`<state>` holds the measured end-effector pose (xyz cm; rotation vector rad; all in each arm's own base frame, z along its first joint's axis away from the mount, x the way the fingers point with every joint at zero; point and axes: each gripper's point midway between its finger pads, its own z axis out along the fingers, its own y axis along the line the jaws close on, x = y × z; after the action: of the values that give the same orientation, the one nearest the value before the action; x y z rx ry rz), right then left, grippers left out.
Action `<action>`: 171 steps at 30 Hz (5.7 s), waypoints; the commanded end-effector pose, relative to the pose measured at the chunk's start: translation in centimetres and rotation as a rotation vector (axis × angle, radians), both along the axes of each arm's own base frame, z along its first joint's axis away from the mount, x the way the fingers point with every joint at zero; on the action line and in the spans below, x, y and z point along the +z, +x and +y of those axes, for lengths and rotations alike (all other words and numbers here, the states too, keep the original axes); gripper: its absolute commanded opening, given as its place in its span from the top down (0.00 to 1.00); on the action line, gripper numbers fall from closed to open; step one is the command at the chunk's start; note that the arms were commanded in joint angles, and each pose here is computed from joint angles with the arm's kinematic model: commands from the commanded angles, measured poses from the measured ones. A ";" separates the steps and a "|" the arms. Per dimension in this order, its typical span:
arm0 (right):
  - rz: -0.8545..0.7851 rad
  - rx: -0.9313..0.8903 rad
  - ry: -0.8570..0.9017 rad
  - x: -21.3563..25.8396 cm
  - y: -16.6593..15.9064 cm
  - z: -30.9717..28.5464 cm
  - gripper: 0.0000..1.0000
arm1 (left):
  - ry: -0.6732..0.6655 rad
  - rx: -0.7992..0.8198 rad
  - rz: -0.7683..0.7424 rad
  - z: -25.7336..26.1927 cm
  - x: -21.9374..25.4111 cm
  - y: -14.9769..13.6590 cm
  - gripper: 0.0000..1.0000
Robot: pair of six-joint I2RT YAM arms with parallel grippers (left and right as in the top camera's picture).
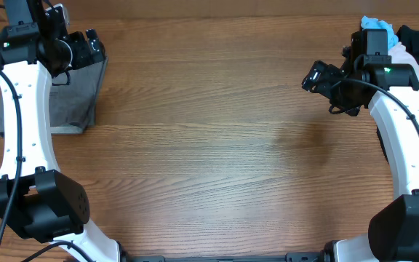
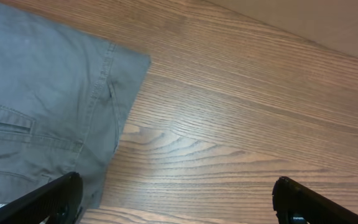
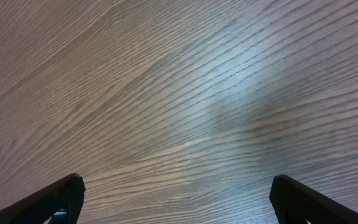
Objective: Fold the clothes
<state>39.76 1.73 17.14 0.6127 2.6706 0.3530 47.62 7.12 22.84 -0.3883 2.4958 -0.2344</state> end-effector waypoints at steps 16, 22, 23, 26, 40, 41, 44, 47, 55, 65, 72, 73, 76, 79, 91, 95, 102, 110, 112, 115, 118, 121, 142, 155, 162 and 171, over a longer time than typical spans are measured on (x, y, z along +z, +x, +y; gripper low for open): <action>-0.004 0.000 -0.011 0.1 0.1 -0.1 0.00 | 0.007 0.006 0.011 -0.1 -0.4 0.0 0.00; -0.004 0.000 -0.011 0.1 0.1 -0.1 0.00 | 0.007 0.006 0.011 -0.1 -0.4 0.0 0.00; -0.005 0.000 -0.011 0.1 0.1 -0.1 0.00 | 0.007 0.006 0.011 -0.1 -0.4 0.0 0.00; -0.004 0.000 -0.011 0.1 0.1 -0.1 0.00 | 0.007 0.006 0.011 -0.1 -0.4 0.0 0.00; -0.288 0.102 -0.003 10.4 -3.5 3.8 0.00 | 0.007 0.006 0.011 -0.1 -0.4 0.0 0.00; -0.320 0.119 0.000 11.5 -4.1 4.4 0.00 | 0.007 0.006 0.011 -0.1 -0.4 0.0 0.00; -0.428 0.176 0.017 15.1 -6.6 6.1 0.00 | 0.007 0.006 0.011 -0.1 -0.4 0.0 0.00; -0.552 0.215 0.031 18.9 -9.6 7.0 0.00 | 0.007 0.006 0.011 -0.1 -0.4 0.0 0.00; -0.798 0.204 0.046 24.8 -18.2 5.3 0.00 | 0.007 0.006 0.011 -0.1 -0.4 0.0 0.00; -0.897 0.130 0.015 19.2 -23.0 2.8 0.00 | 0.007 0.006 0.011 -0.1 -0.4 0.0 0.00; -1.066 0.074 0.002 15.2 -21.3 2.2 0.00 | 0.007 0.006 0.011 -0.1 -0.4 0.0 0.00; -1.095 0.068 0.002 14.9 -20.8 2.1 0.00 | 0.007 0.006 0.011 -0.1 -0.4 0.0 0.00; -1.196 0.046 -0.002 14.0 -19.7 1.9 0.00 | 0.007 0.006 0.011 -0.1 -0.4 0.0 0.00; -1.265 0.031 -0.005 12.8 -18.8 1.7 0.00 | 0.007 0.006 0.011 -0.1 -0.4 0.0 0.00; -1.324 -0.071 -0.056 8.2 -16.3 0.1 0.00 | 0.007 0.006 0.011 -0.1 -0.4 0.0 0.00; -1.338 -0.062 -0.073 7.0 -15.9 0.1 0.00 | 0.007 0.006 0.011 -0.1 -0.4 0.0 0.00; -1.328 -0.020 -0.128 5.0 -15.6 0.3 0.00 | 0.007 0.006 0.011 -0.1 -0.4 0.0 0.00; -1.259 0.103 -0.245 2.6 -15.4 1.0 0.00 | 0.007 0.006 0.011 -0.1 -0.4 0.0 0.00; -1.234 0.123 -0.272 1.9 -15.3 1.0 0.00 | 0.007 0.006 0.011 -0.1 -0.4 0.0 0.00; -1.195 0.146 -0.299 0.9 -15.3 1.0 0.00 | 0.007 0.006 0.011 -0.1 -0.4 0.0 0.00; -1.148 0.151 -0.298 -0.3 -15.3 0.9 0.00 | 0.007 0.006 0.011 -0.1 -0.4 0.0 0.00; -1.151 0.153 -0.296 -0.2 -15.3 1.0 0.00 | 0.007 0.006 0.011 -0.1 -0.4 0.0 0.00; -1.150 0.148 -0.300 -0.2 -15.3 0.9 0.00 | 0.007 0.006 0.011 -0.1 -0.4 0.0 0.00; -1.150 0.148 -0.299 -0.2 -15.3 0.9 0.00 | 0.008 0.006 0.011 -0.1 -0.4 0.0 0.00; -1.150 0.148 -0.299 -0.2 -15.3 0.9 0.00 | 0.016 0.000 -0.028 -0.5 1.6 -0.5 0.00; -1.150 0.148 -0.300 -0.2 -15.3 0.9 0.00 | 0.070 -0.065 -0.344 -4.6 15.2 -6.5 0.00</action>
<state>24.50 2.76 17.06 0.0437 1.6065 0.2343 44.54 4.48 31.07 -0.2877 2.3329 -0.2158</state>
